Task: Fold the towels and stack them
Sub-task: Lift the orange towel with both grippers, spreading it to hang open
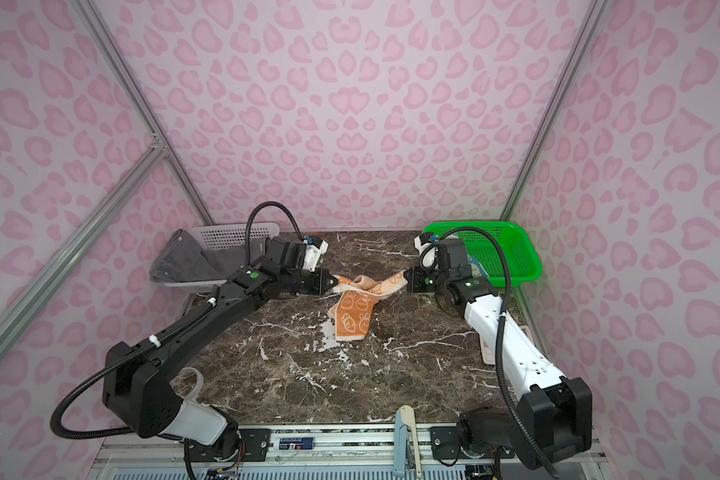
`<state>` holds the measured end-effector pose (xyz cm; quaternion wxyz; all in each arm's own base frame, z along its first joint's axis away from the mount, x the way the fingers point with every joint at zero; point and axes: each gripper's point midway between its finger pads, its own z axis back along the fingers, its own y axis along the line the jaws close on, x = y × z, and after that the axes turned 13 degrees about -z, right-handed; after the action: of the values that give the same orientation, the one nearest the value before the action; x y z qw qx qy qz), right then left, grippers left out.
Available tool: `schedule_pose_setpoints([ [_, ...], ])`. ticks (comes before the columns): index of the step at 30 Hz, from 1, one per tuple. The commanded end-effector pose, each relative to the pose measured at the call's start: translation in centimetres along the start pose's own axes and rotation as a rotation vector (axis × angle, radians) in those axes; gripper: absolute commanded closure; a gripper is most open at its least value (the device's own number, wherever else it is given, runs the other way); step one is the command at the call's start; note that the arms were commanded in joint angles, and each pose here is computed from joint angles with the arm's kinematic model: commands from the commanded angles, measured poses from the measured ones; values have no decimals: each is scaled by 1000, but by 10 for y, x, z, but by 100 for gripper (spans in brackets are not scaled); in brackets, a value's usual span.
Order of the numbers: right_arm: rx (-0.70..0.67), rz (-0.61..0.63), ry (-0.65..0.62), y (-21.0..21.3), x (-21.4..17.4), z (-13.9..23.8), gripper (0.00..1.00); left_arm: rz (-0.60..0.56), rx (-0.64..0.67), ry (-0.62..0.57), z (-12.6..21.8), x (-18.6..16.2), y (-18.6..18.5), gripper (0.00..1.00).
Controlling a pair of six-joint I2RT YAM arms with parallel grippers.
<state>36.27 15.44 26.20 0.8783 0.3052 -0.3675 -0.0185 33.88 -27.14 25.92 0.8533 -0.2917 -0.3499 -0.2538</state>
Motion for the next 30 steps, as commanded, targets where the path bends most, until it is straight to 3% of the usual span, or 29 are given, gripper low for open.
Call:
schedule_pose_setpoints([
  [1,85,72,-57,31,21,25,100,-152,-1,-67,41,27,-17,96],
  [5,188,155,-207,73,50,72,100,-250,-16,-190,89,61,-42,96],
  [10,273,236,-294,110,55,123,100,-327,-25,-322,142,79,-66,96],
  [17,351,276,-376,133,55,154,100,-376,50,-426,182,87,-70,97],
  [21,310,257,-383,124,66,130,100,-364,128,-418,166,96,-49,97],
  [30,215,220,-279,94,113,23,100,-265,216,-331,84,135,42,97],
])
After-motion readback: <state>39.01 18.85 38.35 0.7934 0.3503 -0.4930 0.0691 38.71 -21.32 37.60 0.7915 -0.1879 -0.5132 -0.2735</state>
